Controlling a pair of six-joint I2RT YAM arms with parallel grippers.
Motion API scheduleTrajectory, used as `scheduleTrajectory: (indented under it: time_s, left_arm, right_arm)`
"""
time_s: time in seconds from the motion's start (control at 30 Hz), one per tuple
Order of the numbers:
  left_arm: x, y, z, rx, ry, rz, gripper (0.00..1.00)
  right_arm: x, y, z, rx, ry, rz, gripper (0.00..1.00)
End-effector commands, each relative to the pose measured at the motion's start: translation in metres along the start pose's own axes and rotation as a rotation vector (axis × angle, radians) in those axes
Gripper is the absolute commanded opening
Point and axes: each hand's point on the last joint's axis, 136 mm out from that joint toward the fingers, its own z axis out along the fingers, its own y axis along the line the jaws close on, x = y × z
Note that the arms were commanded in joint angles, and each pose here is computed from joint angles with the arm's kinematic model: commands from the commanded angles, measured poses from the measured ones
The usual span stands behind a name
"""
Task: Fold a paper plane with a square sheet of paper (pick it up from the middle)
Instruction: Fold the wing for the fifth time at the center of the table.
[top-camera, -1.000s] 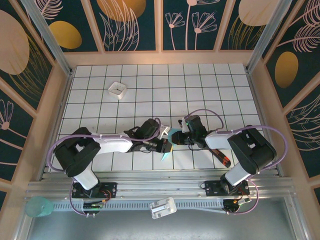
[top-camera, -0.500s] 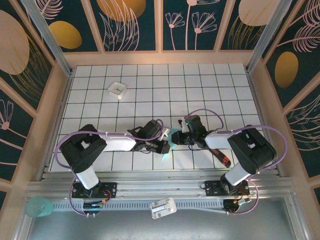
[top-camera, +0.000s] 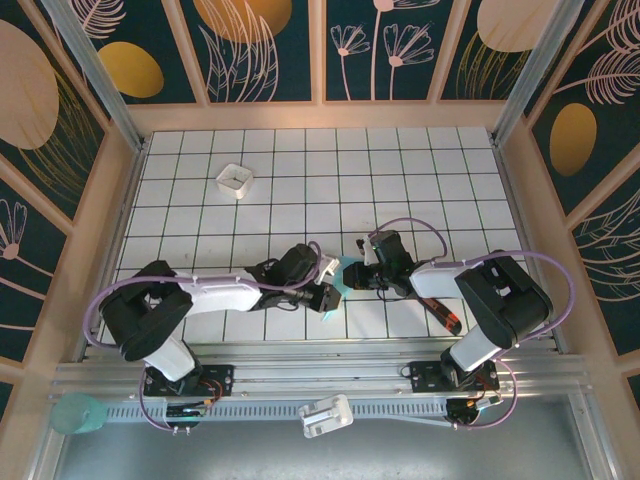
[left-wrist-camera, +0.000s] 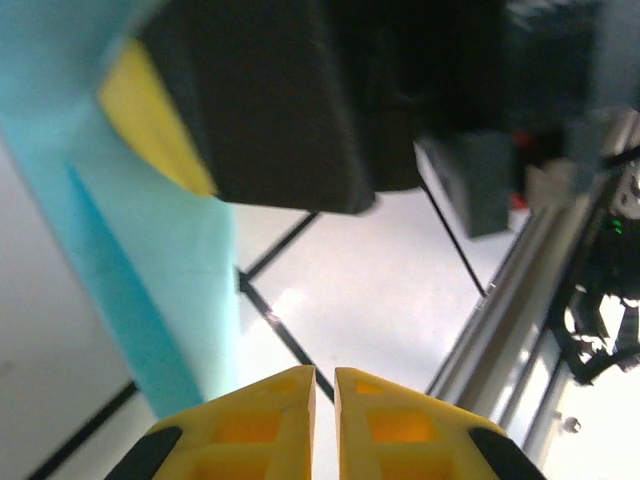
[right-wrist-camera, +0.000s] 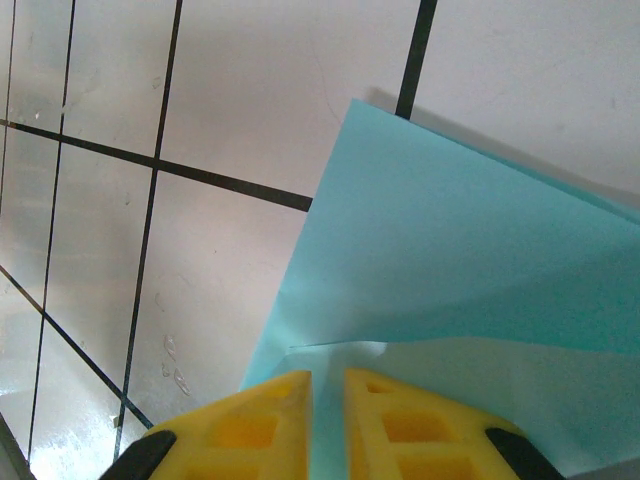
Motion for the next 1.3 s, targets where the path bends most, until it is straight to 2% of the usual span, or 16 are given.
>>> scheduleTrajectory:
  time_s: [0.0, 0.1, 0.2, 0.3, 0.77, 1.07, 1.27]
  left_arm:
    - [0.010, -0.013, 0.000, 0.056, 0.018, 0.015, 0.15]
    - [0.019, -0.011, 0.005, 0.055, 0.061, 0.008, 0.13]
    - [0.022, 0.011, 0.010, -0.038, 0.089, -0.024, 0.09]
    - [0.021, 0.023, 0.010, -0.052, 0.091, -0.057, 0.07]
    - [0.029, 0.037, 0.013, -0.068, 0.129, -0.074, 0.06]
    - [0.038, 0.053, 0.011, -0.146, 0.151, -0.085, 0.04]
    - [0.056, 0.064, 0.009, -0.178, 0.195, -0.105, 0.00]
  right_arm:
    - [0.025, -0.036, 0.006, 0.141, 0.067, 0.042, 0.17]
    - [0.025, -0.036, 0.007, 0.141, 0.067, 0.043, 0.16]
    - [0.025, -0.036, 0.007, 0.142, 0.069, 0.042, 0.17]
    - [0.025, -0.036, 0.006, 0.142, 0.068, 0.042, 0.17]
    - [0.023, -0.035, 0.007, 0.142, 0.070, 0.039, 0.17]
    - [0.023, -0.035, 0.007, 0.143, 0.068, 0.039, 0.17]
    - [0.018, -0.032, 0.005, 0.140, 0.060, 0.030, 0.17]
